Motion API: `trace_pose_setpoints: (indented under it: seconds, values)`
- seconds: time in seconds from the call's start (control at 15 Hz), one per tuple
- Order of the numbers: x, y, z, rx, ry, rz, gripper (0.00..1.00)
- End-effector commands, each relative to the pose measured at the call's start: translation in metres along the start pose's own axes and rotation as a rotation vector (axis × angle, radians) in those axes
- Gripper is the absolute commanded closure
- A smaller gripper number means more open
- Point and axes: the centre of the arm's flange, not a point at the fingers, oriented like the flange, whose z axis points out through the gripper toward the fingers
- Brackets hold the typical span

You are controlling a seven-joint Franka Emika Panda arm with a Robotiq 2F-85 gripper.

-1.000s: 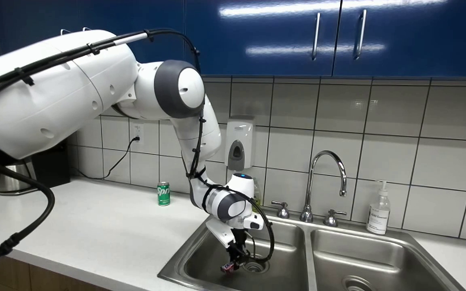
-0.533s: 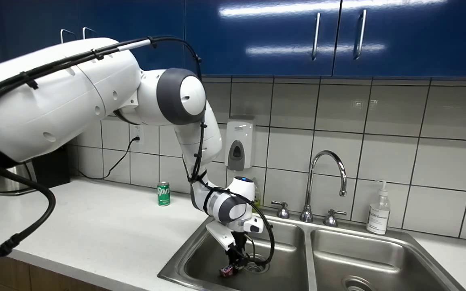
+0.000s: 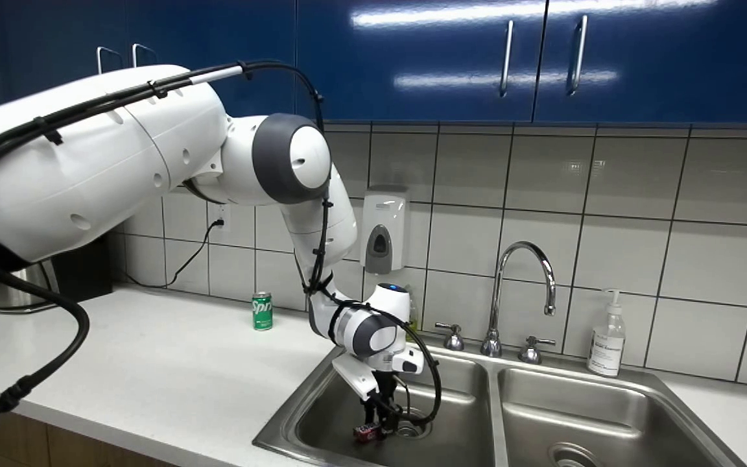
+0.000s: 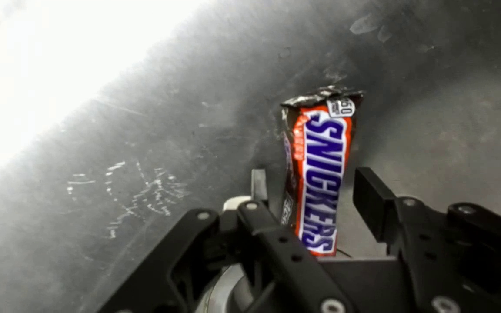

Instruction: Put the chocolate bar inside the sink

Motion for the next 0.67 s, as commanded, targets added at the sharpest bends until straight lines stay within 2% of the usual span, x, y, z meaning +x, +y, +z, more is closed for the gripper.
trace_pose_setpoints:
  seconds: [0.0, 0.13, 0.6]
  values:
    - [0.008, -0.004, -0.008, 0.0, -0.004, 0.018, 0.12]
    - [0.008, -0.007, -0.012, 0.002, 0.003, 0.011, 0.0]
    - [0.001, -0.024, -0.032, -0.005, 0.059, -0.014, 0.0]
